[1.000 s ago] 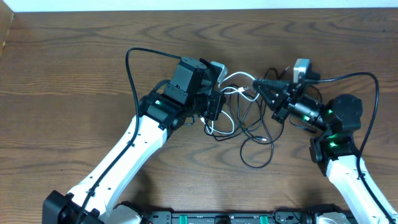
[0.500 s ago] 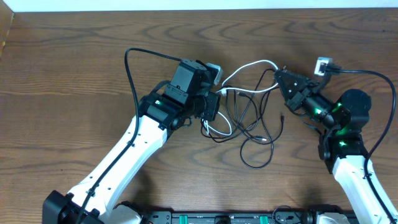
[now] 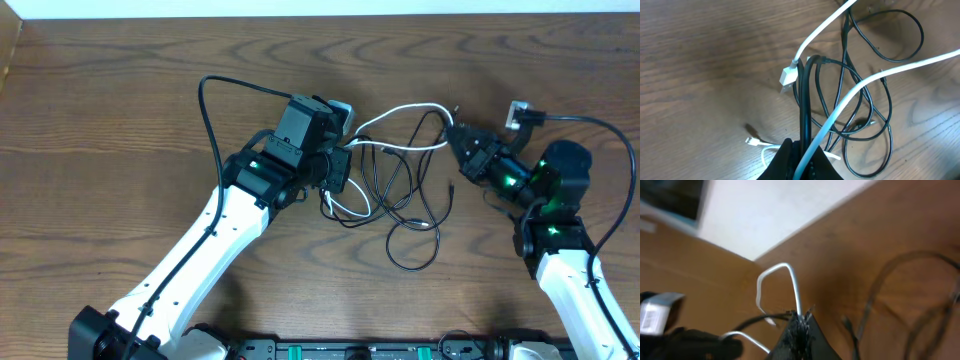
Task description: Untangle cables
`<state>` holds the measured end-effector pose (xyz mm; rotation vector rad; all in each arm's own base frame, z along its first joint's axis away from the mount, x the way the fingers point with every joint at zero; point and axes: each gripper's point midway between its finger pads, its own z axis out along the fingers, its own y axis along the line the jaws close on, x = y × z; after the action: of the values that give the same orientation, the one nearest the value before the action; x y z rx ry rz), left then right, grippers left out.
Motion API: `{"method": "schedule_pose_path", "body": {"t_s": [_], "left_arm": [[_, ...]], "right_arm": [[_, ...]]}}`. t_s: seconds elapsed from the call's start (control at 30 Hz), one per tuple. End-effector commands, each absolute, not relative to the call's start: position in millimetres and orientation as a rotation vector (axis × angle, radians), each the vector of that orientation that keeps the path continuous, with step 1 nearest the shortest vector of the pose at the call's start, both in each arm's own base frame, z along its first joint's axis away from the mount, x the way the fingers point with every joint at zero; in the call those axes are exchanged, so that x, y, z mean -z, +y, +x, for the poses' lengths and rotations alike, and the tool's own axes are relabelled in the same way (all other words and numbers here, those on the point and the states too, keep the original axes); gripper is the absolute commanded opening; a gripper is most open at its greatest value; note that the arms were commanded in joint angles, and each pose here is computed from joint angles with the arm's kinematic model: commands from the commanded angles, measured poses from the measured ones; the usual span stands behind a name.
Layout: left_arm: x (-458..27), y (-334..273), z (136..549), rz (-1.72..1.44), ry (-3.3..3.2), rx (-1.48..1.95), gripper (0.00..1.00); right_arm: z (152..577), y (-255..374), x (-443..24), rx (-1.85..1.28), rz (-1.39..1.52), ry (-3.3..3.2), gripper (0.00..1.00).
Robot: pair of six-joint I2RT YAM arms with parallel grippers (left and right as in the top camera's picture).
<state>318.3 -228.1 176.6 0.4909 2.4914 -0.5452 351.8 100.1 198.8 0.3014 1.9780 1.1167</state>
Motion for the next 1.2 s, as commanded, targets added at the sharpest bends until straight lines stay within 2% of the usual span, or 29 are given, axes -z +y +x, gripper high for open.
{"method": "schedule_pose_path", "body": {"t_s": [0.0, 0.17, 0.47, 0.8, 0.83, 0.87, 0.93, 0.97, 1.0, 1.07, 1.17], "left_arm": [[-179.8, -223.4, 325.4, 0.489, 2.474, 0.489, 0.08], [-179.2, -217.9, 329.2, 0.466, 2.473, 0.445, 0.08], [-173.6, -187.6, 340.5, 0.353, 2.505, 0.318, 0.07], [-180.0, -172.8, 346.5, 0.302, 2.491, 0.293, 0.07], [-185.1, -171.7, 348.3, 0.295, 2.471, 0.293, 0.07], [-190.1, -170.6, 350.2, 0.287, 2.452, 0.296, 0.07], [-203.0, -166.9, 354.3, 0.266, 2.406, 0.304, 0.08], [-211.3, -163.0, 357.1, 0.249, 2.377, 0.301, 0.08], [-218.5, -158.5, 359.9, 0.231, 2.351, 0.291, 0.07], [-235.9, -145.1, 366.0, 0.183, 2.288, 0.258, 0.07], [-264.9, -119.3, 373.6, 0.091, 2.187, 0.193, 0.07]], "right_arm": [[355.7, 82.2, -186.1, -1.026, 0.426, 2.008, 0.01], [353.1, 68.9, -164.0, -0.960, 0.591, 2.068, 0.01], [357.0, 54.0, -159.9, -0.912, 0.706, 2.043, 0.01], [357.8, 43.7, -158.6, -0.856, 0.669, 2.045, 0.01], [357.3, 43.8, -157.8, -0.851, 0.661, 2.050, 0.05], [356.8, 44.9, -157.6, -0.855, 0.653, 2.054, 0.13], [355.0, 49.6, -158.2, -0.876, 0.620, 2.066, 0.57], [354.3, 51.9, -158.7, -0.884, 0.599, 2.071, 0.74], [353.4, 54.2, -159.2, -0.890, 0.573, 2.076, 0.84], [351.7, 58.4, -160.0, -0.901, 0.524, 2.085, 0.97], [349.0, 62.5, -159.0, -0.918, 0.497, 2.100, 0.99]]}}
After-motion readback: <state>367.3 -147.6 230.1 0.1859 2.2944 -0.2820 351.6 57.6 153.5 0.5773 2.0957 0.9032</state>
